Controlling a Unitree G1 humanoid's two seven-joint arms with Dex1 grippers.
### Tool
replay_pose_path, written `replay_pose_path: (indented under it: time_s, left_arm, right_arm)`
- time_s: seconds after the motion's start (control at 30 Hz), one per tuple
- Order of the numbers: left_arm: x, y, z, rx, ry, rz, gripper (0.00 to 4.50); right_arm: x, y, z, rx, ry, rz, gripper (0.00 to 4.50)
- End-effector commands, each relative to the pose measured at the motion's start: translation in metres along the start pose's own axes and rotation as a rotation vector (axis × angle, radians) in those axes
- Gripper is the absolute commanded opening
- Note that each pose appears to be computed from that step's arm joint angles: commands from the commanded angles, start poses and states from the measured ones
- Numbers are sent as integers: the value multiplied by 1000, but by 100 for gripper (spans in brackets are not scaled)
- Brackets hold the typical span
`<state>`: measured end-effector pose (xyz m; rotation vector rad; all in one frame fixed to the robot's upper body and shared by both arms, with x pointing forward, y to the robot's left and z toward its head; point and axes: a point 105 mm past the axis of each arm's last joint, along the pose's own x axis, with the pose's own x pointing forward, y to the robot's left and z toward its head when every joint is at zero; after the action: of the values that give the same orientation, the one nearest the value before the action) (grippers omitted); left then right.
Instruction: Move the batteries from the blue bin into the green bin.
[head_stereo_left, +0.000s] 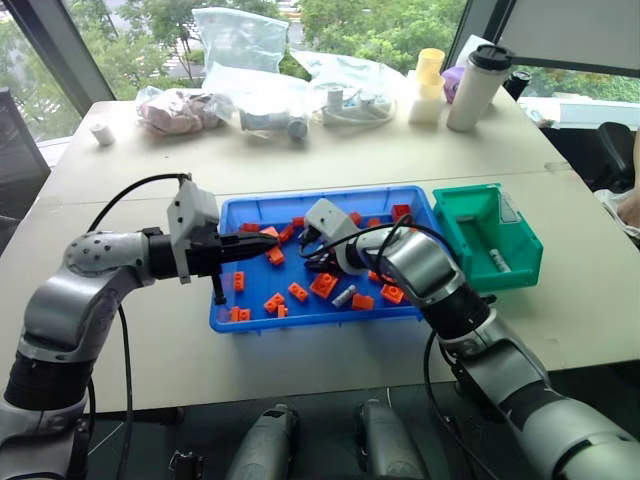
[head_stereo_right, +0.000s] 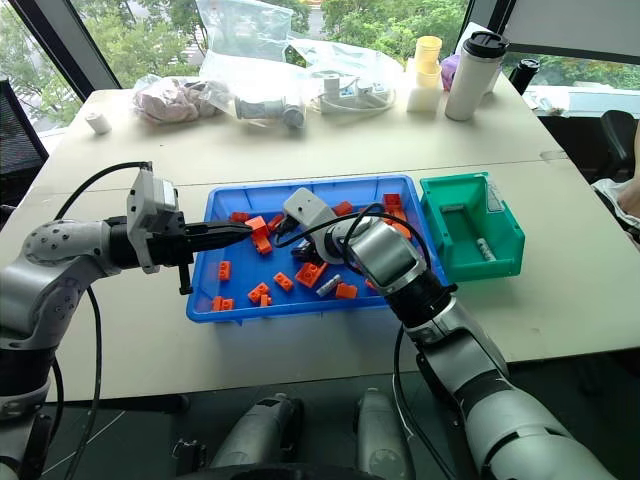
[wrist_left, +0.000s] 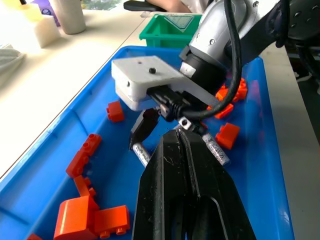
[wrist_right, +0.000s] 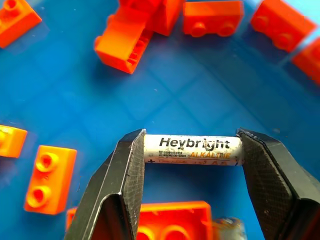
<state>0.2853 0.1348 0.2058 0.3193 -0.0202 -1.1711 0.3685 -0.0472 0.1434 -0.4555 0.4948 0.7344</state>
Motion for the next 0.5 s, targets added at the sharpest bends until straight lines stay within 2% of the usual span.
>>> replay_pose_path:
  time_s: [0.03,0.1,0.2,0.27,0.37,0.47,0.5]
  left_arm:
    - [3,-2,10,38,-35,-17,0]
    - [5,-3,10,34,-40,-28,0]
    - [9,-4,8,28,-45,-47,0]
    - [10,-3,8,27,-46,-54,0]
    - [17,-1,8,29,-58,-78,0]
    - [20,1,8,36,-61,-90,0]
    - [20,2,8,37,-62,-93,0]
  right_arm:
    - [-77,-62,36,86,-198,-181,220]
    - [-109,-86,30,140,-217,-259,220]
    - [-152,-121,2,158,-151,-424,220]
    - [-165,-129,-8,176,-122,-462,220]
    - [-185,-146,-47,248,-46,-529,220]
    - [-184,-144,-66,279,-14,-517,220]
    - [-182,-144,-70,288,-13,-511,270]
